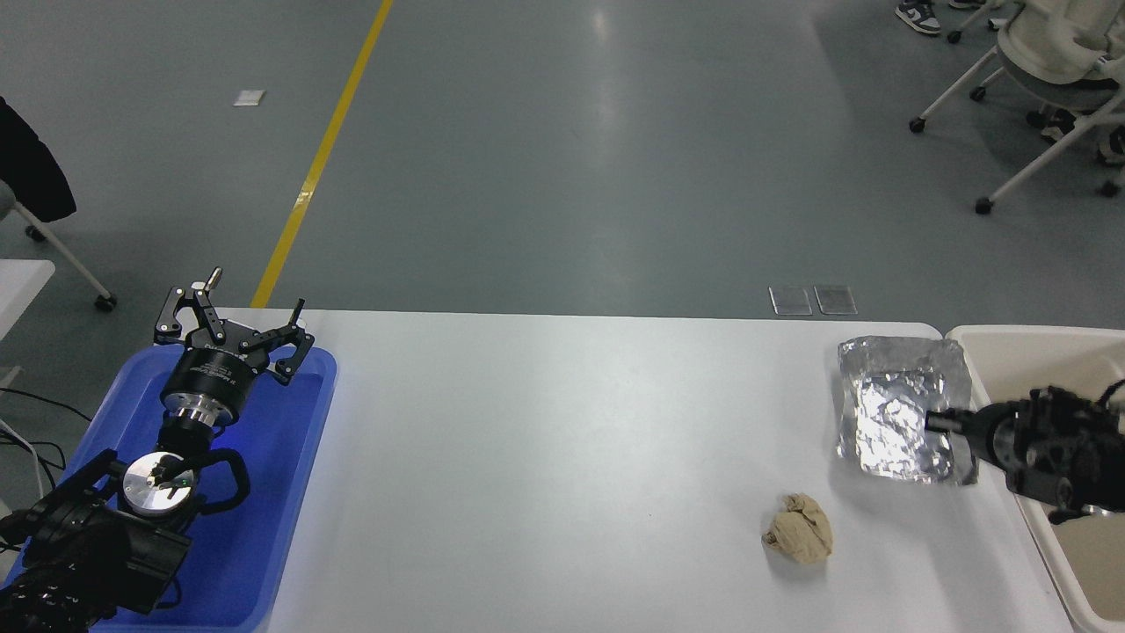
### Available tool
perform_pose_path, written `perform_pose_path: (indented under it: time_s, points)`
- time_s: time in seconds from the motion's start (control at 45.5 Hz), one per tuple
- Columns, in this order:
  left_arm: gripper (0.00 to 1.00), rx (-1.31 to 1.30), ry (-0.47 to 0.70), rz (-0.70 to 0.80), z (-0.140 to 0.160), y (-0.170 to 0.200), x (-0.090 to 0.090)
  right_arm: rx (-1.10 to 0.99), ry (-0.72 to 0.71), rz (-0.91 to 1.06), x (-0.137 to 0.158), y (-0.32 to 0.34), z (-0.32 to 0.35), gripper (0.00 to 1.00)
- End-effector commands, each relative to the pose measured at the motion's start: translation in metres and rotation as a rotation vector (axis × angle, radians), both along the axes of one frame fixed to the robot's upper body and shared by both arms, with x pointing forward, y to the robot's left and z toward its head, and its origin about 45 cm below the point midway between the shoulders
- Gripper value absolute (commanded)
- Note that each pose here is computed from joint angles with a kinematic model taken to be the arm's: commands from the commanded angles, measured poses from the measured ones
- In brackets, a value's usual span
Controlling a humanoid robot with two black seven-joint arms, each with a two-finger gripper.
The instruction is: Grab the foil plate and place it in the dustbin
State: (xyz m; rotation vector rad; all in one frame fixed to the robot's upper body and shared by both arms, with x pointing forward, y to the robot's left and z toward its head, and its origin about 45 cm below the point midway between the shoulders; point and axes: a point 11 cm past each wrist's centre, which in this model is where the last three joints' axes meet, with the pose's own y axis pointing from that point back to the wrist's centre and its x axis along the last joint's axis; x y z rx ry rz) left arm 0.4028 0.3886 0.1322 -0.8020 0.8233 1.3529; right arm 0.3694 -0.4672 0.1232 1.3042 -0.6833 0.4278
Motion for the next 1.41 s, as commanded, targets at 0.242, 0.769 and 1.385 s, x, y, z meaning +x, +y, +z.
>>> perform_pose_path:
  time_s: [0.242,0.769,1.385]
  points:
    - [1.00,-0.001,0.000,0.000,0.000,0.000,0.000,0.110,0.001,-0.004,0.040,0.005,0.153,0.00]
    - [1.00,-0.001,0.000,0.000,0.000,0.000,0.000,0.171,0.041,-0.041,0.037,-0.008,0.274,0.00]
    - [1.00,-0.001,0.000,0.000,0.000,0.000,0.000,0.059,0.052,-0.172,0.027,-0.069,0.244,0.00]
